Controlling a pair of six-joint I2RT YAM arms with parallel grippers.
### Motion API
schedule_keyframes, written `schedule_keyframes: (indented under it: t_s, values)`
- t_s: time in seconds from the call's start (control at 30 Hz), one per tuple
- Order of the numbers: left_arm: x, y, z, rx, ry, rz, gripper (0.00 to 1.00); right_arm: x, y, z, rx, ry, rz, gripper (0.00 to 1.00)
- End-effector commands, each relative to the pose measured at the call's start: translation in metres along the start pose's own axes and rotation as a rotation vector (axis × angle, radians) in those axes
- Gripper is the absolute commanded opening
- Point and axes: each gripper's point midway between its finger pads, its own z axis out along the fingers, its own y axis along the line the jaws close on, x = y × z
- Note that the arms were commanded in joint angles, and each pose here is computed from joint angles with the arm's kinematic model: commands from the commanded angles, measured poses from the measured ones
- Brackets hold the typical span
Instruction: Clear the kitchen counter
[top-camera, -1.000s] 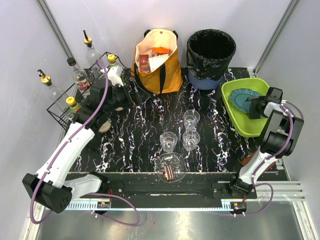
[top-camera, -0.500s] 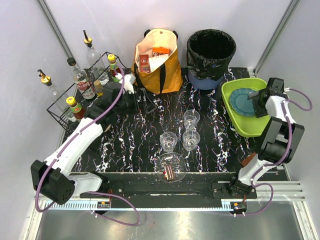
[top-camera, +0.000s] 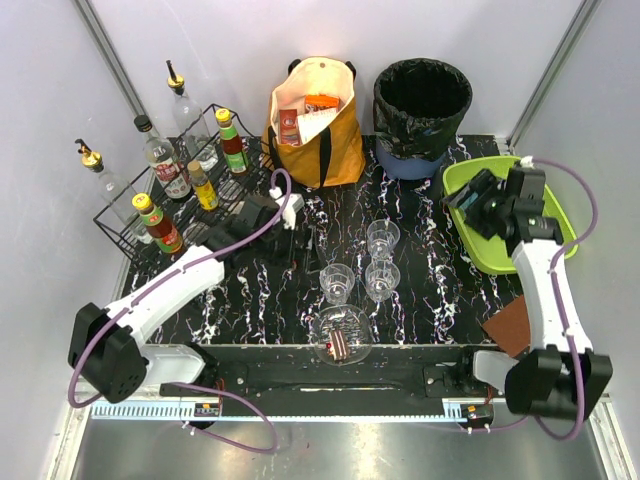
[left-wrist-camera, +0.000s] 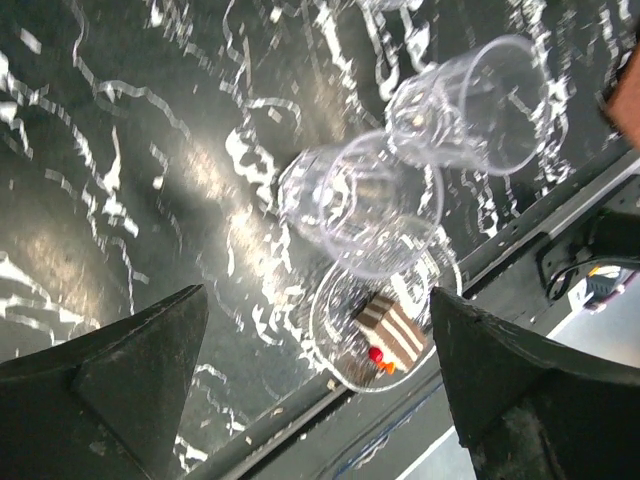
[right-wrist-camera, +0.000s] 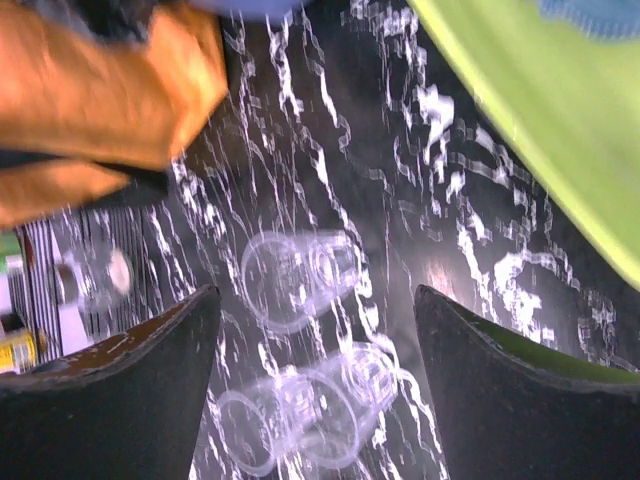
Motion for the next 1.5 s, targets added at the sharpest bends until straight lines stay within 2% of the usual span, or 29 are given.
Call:
schedule_keyframes:
  t_s: [0.0, 0.2, 0.3, 0.37, 0.53, 0.8, 0.97, 1.07, 1.23, 1.4, 1.47]
  values:
    - [0.024, 0.016, -0.02, -0.08, 0.017, -0.017, 0.96, 0.074, -0.016, -0.025, -0.055, 0.218, -0.027, 0.83]
    - [0.068, 0.022, -0.027, -0.073, 0.064, -0.116, 0.97, 0.143, -0.045, -0.06, -0.031, 0.425, -0.026, 0.83]
    - [0.086, 0.018, -0.016, -0.024, 0.074, -0.16, 0.94, 0.158, -0.053, -0.065, -0.021, 0.459, -0.012, 0.82]
    - [0.094, 0.017, -0.006, -0.003, 0.047, -0.181, 0.9, 0.16, -0.055, -0.066, -0.016, 0.457, -0.007, 0.82]
    - [0.104, 0.014, 0.021, 0.063, -0.03, -0.275, 0.69, 0.153, -0.052, -0.068, -0.005, 0.44, -0.006, 0.8]
    - [0.111, 0.002, 0.048, 0.119, -0.11, -0.328, 0.58, 0.144, -0.046, -0.077, -0.008, 0.396, -0.013, 0.8]
    - [0.125, 0.004, 0.056, 0.09, -0.083, -0.285, 0.54, 0.139, -0.045, -0.08, -0.001, 0.359, -0.004, 0.8]
    - [0.136, 0.004, 0.063, 0.083, -0.04, -0.252, 0.44, 0.139, -0.046, -0.08, 0.003, 0.357, 0.001, 0.8]
    - [0.157, 0.012, 0.075, 0.026, 0.054, -0.244, 0.36, 0.135, -0.043, -0.079, -0.002, 0.348, 0.0, 0.8]
    - [0.161, 0.011, 0.079, 0.018, 0.066, -0.224, 0.23, 0.132, -0.042, -0.078, -0.002, 0.332, 0.002, 0.8]
    - [0.16, 0.013, 0.078, 0.01, 0.063, -0.212, 0.15, 0.132, -0.043, -0.077, 0.003, 0.333, 0.006, 0.8]
